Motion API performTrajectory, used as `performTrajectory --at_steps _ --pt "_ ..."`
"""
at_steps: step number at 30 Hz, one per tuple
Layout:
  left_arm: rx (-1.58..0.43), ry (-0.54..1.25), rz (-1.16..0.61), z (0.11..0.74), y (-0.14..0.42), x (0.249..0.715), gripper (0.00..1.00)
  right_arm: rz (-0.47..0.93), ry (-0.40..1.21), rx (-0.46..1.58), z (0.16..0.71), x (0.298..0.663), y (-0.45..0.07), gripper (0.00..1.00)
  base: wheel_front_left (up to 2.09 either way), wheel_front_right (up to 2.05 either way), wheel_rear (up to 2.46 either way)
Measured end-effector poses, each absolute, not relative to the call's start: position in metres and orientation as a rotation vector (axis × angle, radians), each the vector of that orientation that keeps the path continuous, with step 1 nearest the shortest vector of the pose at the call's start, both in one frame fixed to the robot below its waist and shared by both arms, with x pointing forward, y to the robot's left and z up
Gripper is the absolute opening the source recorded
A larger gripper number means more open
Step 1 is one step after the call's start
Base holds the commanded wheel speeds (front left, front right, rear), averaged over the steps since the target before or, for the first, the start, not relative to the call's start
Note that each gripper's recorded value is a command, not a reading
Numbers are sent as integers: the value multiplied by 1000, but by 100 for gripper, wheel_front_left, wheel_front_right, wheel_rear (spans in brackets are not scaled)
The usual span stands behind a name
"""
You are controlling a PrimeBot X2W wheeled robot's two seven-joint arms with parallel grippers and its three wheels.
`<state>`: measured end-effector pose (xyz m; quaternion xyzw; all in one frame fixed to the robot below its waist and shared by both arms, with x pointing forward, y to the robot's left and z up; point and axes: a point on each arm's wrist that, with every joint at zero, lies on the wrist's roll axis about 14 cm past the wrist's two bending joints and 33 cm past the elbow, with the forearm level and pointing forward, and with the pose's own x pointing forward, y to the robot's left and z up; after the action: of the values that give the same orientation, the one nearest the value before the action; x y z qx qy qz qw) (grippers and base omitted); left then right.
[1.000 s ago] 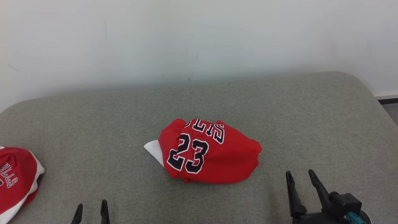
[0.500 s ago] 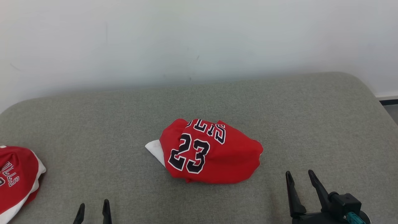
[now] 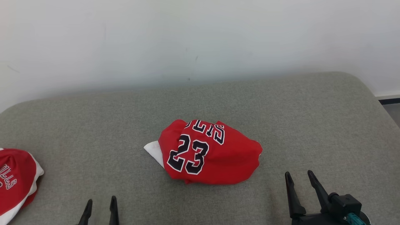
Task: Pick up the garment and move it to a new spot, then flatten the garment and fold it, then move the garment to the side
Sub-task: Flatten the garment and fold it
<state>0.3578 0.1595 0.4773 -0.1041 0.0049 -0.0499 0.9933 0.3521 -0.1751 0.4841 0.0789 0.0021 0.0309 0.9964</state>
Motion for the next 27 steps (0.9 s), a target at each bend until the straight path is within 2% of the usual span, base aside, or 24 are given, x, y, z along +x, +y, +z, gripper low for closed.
performTrajectory --at_steps 3,15,22,27 --pt "-203 42 -126 471 152 370 100 65 6 159 483 352 -174 100 0 0 0" --pt "-228 148 -200 487 122 465 100 60 -10 161 491 359 -176 100 0 0 0" --pt "-246 400 -219 437 103 489 100 4 7 171 484 359 -193 100 0 0 0" --pt "-244 514 -243 411 89 500 100 -49 33 171 473 357 -209 100 0 0 0"
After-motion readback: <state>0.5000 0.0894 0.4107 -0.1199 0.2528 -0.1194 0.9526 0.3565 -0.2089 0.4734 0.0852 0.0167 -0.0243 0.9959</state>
